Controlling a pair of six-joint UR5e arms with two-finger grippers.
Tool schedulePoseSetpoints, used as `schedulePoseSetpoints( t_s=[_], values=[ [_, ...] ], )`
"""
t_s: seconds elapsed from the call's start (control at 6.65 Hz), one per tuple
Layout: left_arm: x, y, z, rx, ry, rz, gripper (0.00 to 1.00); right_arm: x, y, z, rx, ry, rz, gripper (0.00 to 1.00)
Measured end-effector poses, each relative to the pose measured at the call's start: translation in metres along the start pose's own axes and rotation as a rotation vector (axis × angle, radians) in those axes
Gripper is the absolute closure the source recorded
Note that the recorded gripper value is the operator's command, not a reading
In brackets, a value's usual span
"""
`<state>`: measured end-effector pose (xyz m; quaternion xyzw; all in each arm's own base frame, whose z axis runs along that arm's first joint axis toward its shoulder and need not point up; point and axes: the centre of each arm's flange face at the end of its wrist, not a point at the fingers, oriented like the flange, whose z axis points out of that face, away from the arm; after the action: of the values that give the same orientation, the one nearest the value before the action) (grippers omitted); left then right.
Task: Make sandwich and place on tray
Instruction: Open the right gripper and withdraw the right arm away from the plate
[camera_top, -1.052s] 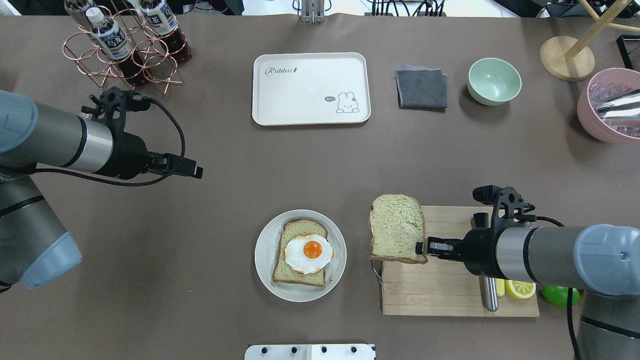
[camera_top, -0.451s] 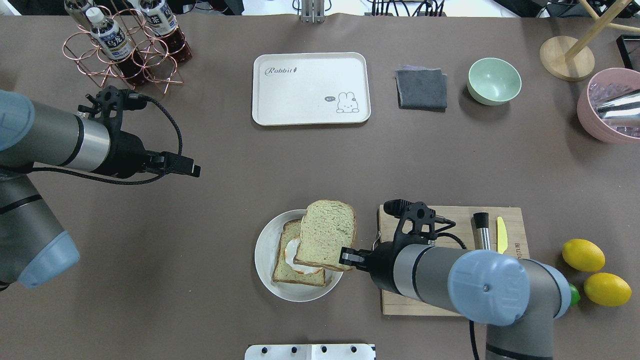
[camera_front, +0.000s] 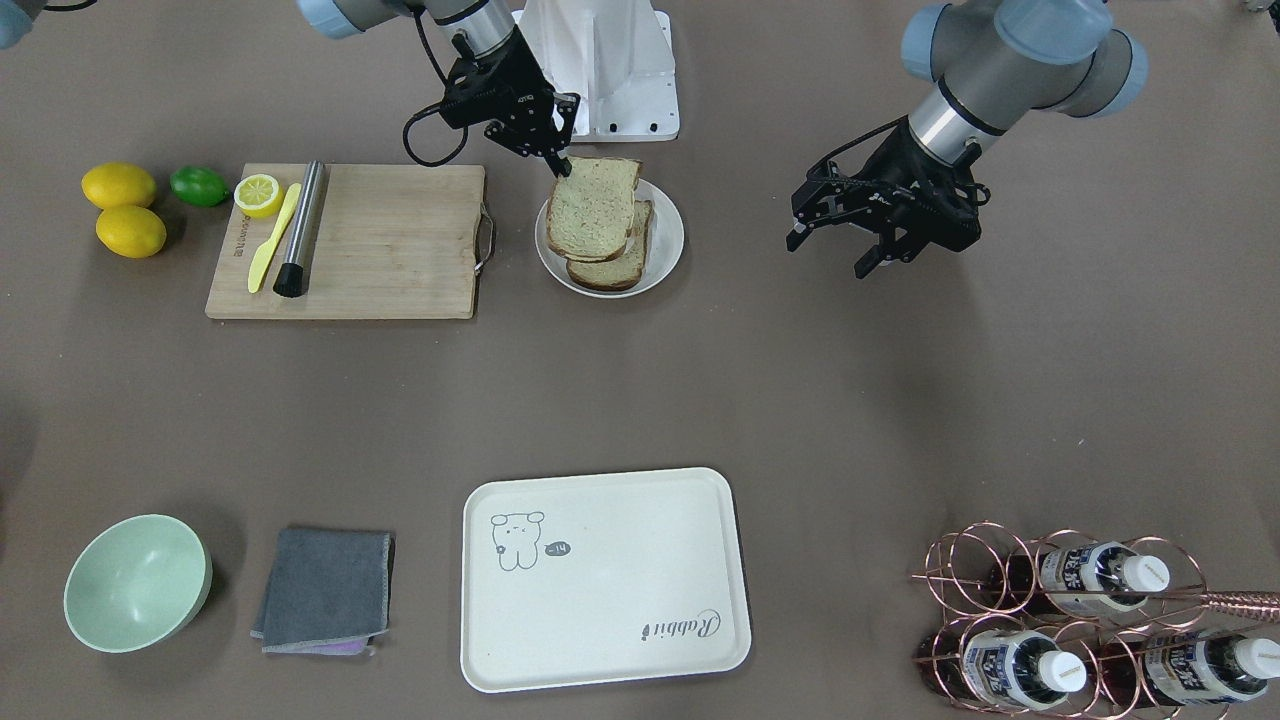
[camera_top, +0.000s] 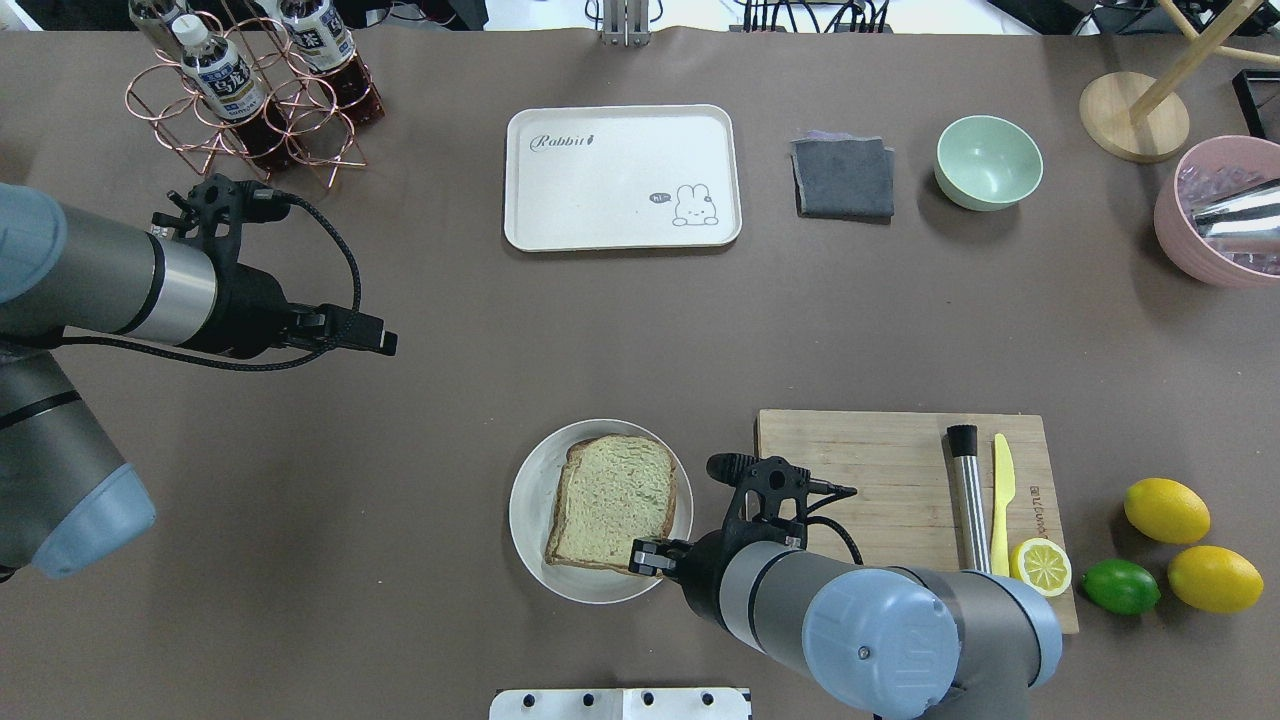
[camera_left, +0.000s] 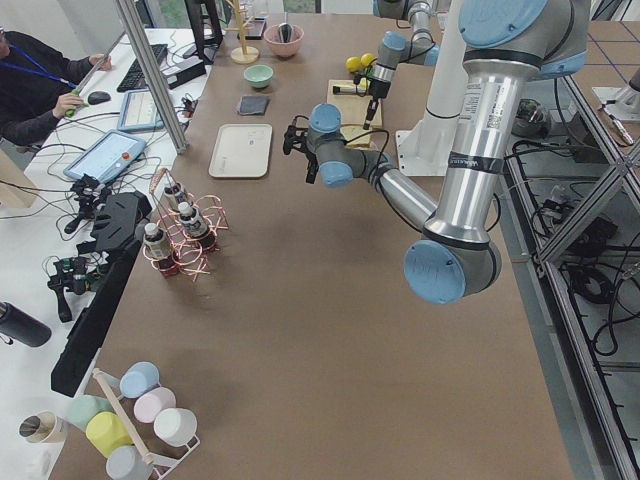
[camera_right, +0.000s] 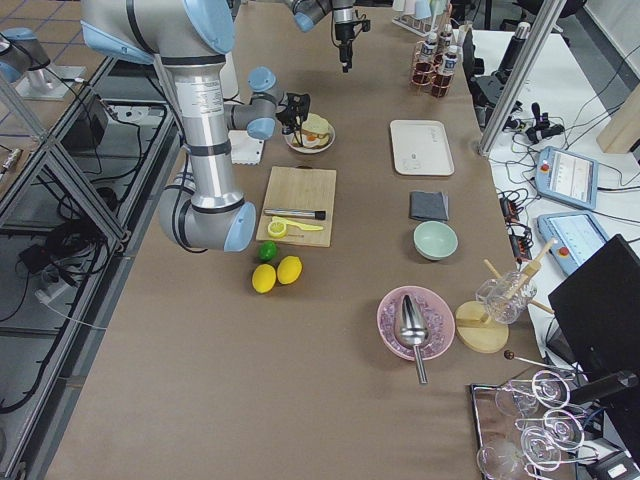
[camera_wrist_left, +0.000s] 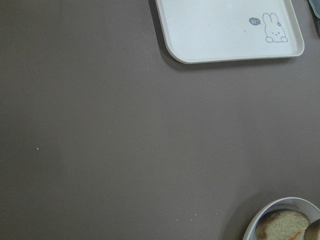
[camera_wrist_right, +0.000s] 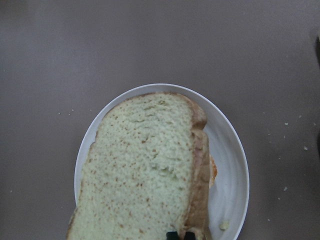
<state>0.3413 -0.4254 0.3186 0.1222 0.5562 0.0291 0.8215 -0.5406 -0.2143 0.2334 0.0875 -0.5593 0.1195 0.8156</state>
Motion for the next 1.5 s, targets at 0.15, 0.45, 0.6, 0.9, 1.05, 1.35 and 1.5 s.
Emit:
schedulePoseSetpoints(
  t_s=[0.15, 0.45, 0.6, 0.9, 1.05, 1.35, 1.5],
  values=[
    [0.0, 0.0, 0.0, 0.0, 0.0, 0.0, 0.02, 0.002, 0.005, 0.007, 0.01, 0.01, -0.008, 1.0],
    [0.0, 0.0, 0.0, -0.001, 0.002, 0.001, 0.02, -0.004, 0.011, 0.013, 0.022, 0.01, -0.012, 1.0],
    [0.0, 0.0, 0.0, -0.001, 0.002, 0.0, 0.02, -0.008, 0.012, 0.015, 0.026, 0.008, -0.011, 1.0],
    [-0.001, 0.0, 0.0, -0.001, -0.001, -0.001, 0.02, -0.009, 0.011, 0.019, 0.033, 0.011, -0.016, 1.0],
    [-0.001, 0.0, 0.0, -0.001, -0.001, -0.001, 0.02, -0.011, 0.009, 0.022, 0.038, 0.014, -0.017, 1.0],
    [-0.002, 0.0, 0.001, -0.001, -0.003, -0.002, 0.02, -0.018, 0.005, 0.027, 0.046, 0.014, -0.017, 0.01],
    [-0.002, 0.0, 0.001, -0.001, -0.003, -0.002, 0.02, -0.018, 0.004, 0.027, 0.049, 0.015, -0.033, 0.0]
  ],
)
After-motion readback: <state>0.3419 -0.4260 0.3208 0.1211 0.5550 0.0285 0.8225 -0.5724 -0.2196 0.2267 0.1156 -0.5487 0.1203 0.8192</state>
